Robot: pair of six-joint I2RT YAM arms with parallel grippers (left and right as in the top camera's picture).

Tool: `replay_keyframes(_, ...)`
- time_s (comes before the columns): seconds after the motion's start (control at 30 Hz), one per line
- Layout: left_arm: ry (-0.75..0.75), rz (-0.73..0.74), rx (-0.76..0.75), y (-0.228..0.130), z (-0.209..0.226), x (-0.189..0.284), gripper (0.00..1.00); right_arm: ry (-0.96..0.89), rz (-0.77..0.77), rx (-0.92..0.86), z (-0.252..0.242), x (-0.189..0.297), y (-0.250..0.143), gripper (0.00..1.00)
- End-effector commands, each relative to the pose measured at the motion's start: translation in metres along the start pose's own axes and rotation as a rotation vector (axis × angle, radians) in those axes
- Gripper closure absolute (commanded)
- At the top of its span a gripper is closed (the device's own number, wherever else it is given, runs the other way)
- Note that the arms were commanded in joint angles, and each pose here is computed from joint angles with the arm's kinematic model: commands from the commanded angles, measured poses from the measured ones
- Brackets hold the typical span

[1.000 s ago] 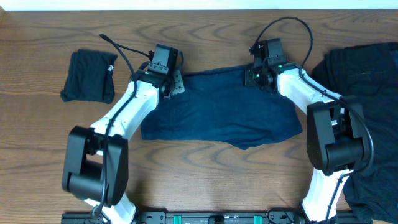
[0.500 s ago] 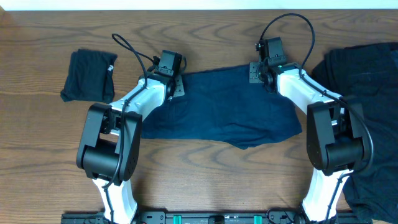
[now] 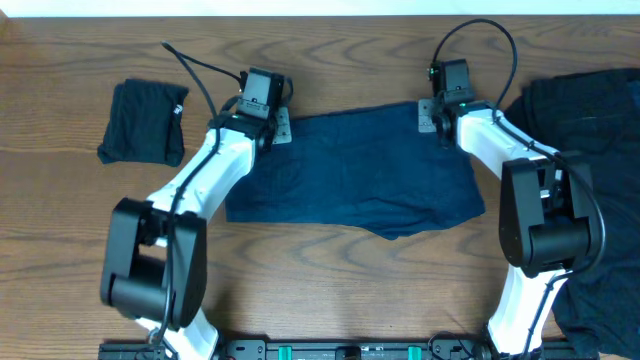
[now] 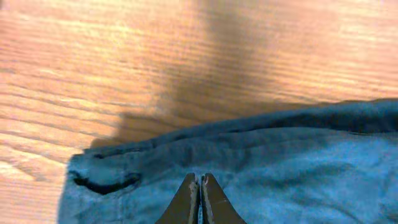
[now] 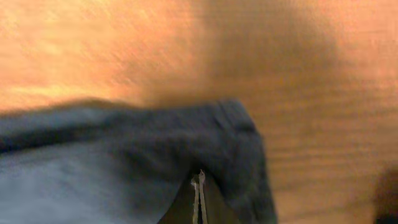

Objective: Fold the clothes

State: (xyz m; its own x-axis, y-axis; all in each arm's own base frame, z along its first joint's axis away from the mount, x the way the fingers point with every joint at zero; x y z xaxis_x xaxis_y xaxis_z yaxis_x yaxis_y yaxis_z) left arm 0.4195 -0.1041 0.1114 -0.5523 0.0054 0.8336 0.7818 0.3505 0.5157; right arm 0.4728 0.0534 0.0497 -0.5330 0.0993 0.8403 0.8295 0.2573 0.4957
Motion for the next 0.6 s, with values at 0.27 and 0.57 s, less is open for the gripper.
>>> replay_keyframes(0.27, 0.143, 0.043, -0.036, -0.019, 0.024, -0.035, 0.94, -0.01, 0.002, -0.004, -0.015, -0.016, -0.005, 0.99)
replay_keyframes(0.57, 0.176, 0.053, -0.042, -0.022, 0.035, -0.058, 0.94, -0.013, -0.008, -0.006, -0.014, -0.026, -0.006, 0.99)
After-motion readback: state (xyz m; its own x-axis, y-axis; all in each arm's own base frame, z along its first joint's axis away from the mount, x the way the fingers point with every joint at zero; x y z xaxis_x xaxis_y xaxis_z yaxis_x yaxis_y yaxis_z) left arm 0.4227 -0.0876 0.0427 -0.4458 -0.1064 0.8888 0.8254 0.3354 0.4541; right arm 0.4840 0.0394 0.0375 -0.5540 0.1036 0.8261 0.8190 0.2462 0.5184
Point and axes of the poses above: each gripper's point midway between its finger pads, its own x axis back along the fingers, its own z axis along the line the jaws close on, y = z × x, the point moved 4 cm from there along x, back along the fingers, and after that the axes turned 14 degrees about x, right-handed, at the moved point
